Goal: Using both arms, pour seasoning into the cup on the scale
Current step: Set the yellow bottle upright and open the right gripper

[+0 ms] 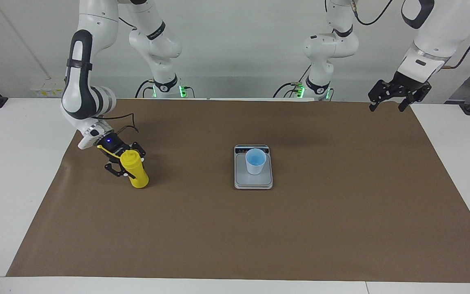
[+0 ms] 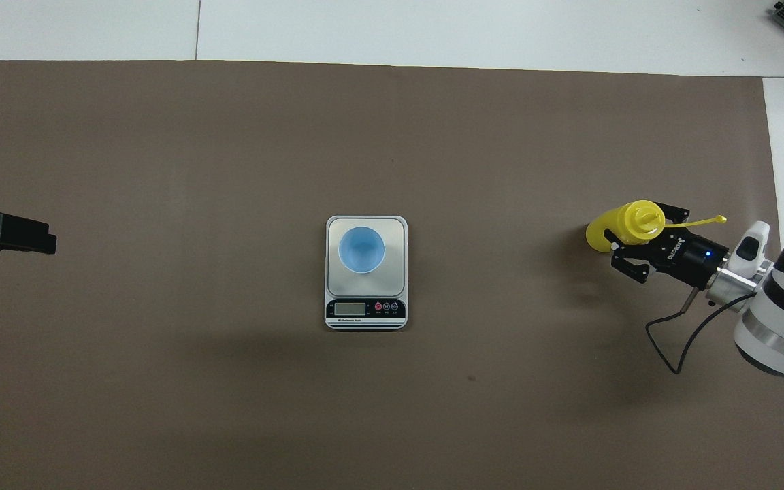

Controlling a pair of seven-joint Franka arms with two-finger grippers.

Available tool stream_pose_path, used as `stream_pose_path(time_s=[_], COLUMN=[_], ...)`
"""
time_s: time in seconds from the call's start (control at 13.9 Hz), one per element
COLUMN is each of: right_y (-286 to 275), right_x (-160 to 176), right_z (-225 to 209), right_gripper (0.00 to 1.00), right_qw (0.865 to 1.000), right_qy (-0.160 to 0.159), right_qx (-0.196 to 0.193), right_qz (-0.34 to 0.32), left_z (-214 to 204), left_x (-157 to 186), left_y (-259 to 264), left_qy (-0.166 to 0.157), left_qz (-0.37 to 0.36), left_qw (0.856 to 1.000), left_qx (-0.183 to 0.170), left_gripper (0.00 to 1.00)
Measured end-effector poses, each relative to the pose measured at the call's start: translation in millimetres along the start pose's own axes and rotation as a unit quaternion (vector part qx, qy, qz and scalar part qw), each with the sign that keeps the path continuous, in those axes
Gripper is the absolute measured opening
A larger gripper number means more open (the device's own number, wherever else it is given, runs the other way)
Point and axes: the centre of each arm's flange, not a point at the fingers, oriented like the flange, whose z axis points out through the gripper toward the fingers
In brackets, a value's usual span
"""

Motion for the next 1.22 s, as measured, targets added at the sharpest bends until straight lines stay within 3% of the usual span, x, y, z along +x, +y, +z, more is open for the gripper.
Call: stream_pose_path(time_s=[0.07,0.36,0.43,0.79,1.22], right_y=[0.0,1.6,3.3,3.2,12.2], right_x=[-0.9,-18.5,-23.7,-31.8,-41.4], right_z=[0.9,2.6,0.7,-2.6,-41.7], right_gripper=[0.48,0.92,0.99,1.00,1.00], right_qw=[1.000,0.998,0.998,0.998,0.992], right_qy=[0.011,0.031,0.034,0.025,-0.088], right_qx=[-0.008,-0.015,-0.014,-0.004,0.069], right_qz=[0.013,0.050,0.056,0.052,-0.063], left_z=[0.0,0.0,0.0,0.0,0.0], left_x=[0.0,0.0,0.0,0.0,0.0], left_y=[0.0,0.0,0.0,0.0,0.0], left_qy=[0.000,0.000,0.000,0.000,0.000], left_qz=[0.000,0.000,0.000,0.000,0.000], left_qw=[1.000,1.000,1.000,1.000,1.000], left_qx=[0.000,0.000,0.000,0.000,0.000], left_gripper=[1.00,1.00,1.00,1.00,1.00])
